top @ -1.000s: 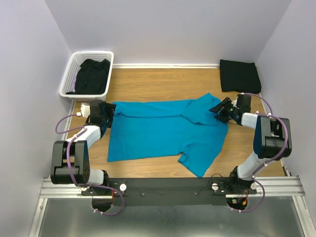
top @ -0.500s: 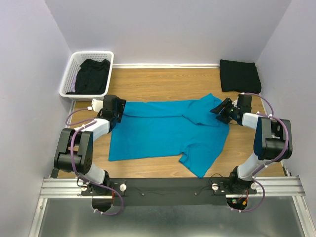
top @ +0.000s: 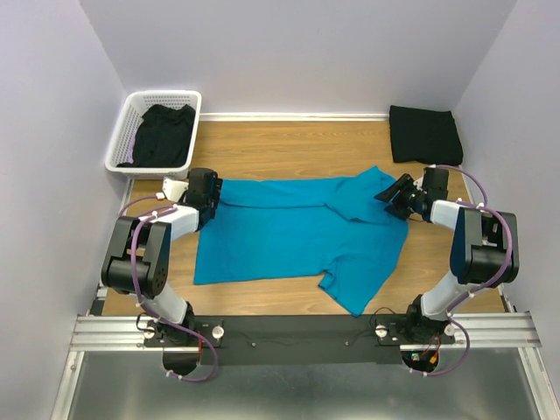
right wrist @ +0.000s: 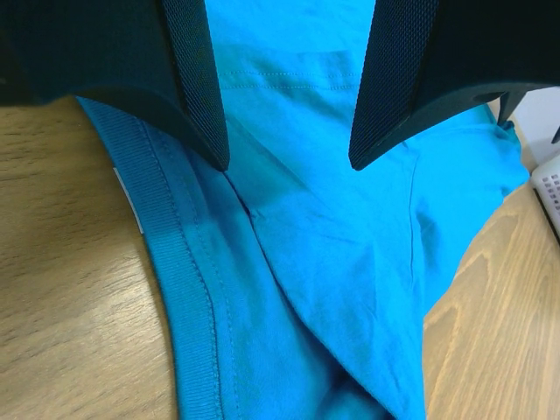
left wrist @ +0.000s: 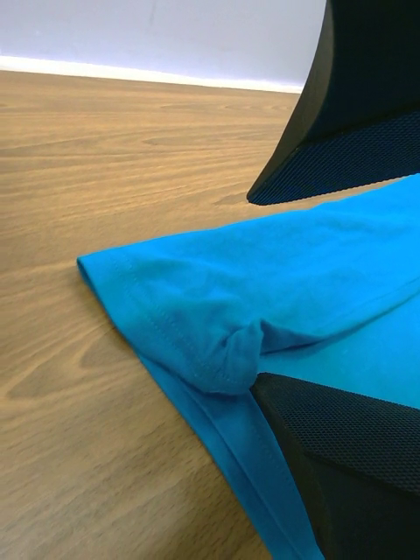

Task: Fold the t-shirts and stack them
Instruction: Fold the tshirt

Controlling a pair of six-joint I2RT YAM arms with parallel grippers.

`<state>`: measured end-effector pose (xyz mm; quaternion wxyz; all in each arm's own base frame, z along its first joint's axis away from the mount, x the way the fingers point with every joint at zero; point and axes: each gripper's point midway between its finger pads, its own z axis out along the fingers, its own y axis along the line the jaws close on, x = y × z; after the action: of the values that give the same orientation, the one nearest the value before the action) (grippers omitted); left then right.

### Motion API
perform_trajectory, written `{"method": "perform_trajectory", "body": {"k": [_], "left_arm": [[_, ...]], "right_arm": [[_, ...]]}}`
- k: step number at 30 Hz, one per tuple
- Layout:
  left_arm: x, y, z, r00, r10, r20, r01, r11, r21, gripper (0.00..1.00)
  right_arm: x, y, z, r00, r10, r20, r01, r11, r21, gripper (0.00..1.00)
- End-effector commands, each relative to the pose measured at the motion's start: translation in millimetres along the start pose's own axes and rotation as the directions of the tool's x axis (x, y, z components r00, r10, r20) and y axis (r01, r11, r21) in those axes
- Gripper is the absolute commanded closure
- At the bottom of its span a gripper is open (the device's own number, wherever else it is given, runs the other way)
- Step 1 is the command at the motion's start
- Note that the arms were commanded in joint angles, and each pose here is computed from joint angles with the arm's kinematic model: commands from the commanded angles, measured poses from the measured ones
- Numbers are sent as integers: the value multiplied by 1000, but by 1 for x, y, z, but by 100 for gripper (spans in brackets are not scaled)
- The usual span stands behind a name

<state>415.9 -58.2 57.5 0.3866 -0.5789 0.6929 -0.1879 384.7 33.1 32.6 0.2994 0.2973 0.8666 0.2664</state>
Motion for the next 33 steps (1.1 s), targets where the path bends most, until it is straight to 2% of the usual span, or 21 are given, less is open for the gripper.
{"method": "perform_trajectory", "body": {"k": [1,11,14,21,27,31,33], "left_arm": [[-18,2,5,994,6,112,-2,1000,-30,15],[-24,-3,11,989,19,148,-13,999,-40,20],[-43,-7,2,973,28,228,-18,999,-47,24],[-59,8,-21,961,35,276,-7,995,-102,28],[-53,-2,-52,954,150,258,-132,987,-87,27],[-50,-17,-68,924,285,256,-282,958,-48,26],[-44,-18,-68,893,391,223,-392,919,-43,26]], "right_arm": [[10,-25,-3,1000,15,-25,-12,996,91,34],[10,-27,-3,999,17,-30,-15,996,91,34],[9,-28,-4,1000,17,-25,-14,996,91,34],[2,-25,-7,1000,-13,-3,13,996,90,34],[-14,-6,-21,996,-75,41,73,996,53,34],[-29,11,-31,986,-142,87,140,990,36,35],[-38,19,-34,979,-168,113,165,986,35,36]]}}
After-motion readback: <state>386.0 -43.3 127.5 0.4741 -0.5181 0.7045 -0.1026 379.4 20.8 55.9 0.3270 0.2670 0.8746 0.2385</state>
